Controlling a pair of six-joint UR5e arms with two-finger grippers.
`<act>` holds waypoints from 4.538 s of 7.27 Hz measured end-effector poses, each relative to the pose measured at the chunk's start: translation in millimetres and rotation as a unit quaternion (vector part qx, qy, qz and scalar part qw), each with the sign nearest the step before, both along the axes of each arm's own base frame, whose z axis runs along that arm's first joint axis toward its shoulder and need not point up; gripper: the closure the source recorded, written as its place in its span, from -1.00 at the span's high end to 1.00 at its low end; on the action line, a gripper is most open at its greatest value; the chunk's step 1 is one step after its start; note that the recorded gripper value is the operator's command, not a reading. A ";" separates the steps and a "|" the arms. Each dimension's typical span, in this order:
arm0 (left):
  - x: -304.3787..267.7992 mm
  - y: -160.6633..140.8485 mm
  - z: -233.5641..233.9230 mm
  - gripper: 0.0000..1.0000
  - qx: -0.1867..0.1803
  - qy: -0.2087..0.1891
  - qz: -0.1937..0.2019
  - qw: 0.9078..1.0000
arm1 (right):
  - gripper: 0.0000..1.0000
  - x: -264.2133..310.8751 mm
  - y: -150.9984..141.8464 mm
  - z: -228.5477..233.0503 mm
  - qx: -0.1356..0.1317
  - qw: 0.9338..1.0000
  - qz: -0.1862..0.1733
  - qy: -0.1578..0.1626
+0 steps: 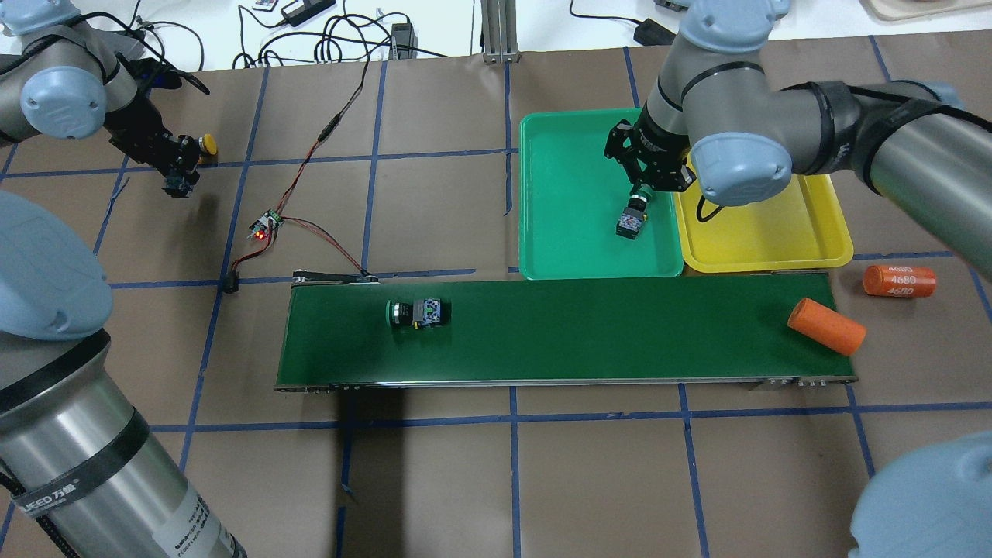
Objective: Sort buttons by color to trays
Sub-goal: 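Lift green button toward green tray with right gripper while left reaches buttons, then release green button in green tray while left gripper grasps a yellow-capped button, then lower the right gripper onto the second green button on the belt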
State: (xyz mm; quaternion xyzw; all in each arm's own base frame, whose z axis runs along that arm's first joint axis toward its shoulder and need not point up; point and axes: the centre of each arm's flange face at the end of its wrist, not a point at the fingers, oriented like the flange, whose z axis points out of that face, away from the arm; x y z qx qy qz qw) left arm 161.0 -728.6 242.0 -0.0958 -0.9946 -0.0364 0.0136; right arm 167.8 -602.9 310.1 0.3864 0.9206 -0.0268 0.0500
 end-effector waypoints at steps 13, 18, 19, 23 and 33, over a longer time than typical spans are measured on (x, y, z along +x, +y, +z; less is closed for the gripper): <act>-295.9 218.5 57.8 1.00 0.034 -0.006 0.116 0.993 | 1.00 -45.9 157.5 74.4 0.087 0.991 -0.083 0.063; -70.1 4.6 69.2 1.00 -0.031 -0.020 0.224 0.974 | 1.00 -54.8 155.0 85.0 0.074 0.991 -0.095 0.057; -31.5 -38.1 55.6 1.00 -0.050 -0.024 0.238 0.970 | 1.00 -54.5 155.1 82.5 0.077 0.991 -0.094 0.057; 23.0 -120.5 -17.2 1.00 -0.067 -0.041 0.244 0.967 | 1.00 -52.1 155.5 80.0 0.079 0.991 -0.094 0.049; 44.2 -108.5 -57.5 0.65 0.005 -0.031 0.222 0.975 | 1.00 -35.1 148.0 72.8 0.050 0.994 -0.096 -0.029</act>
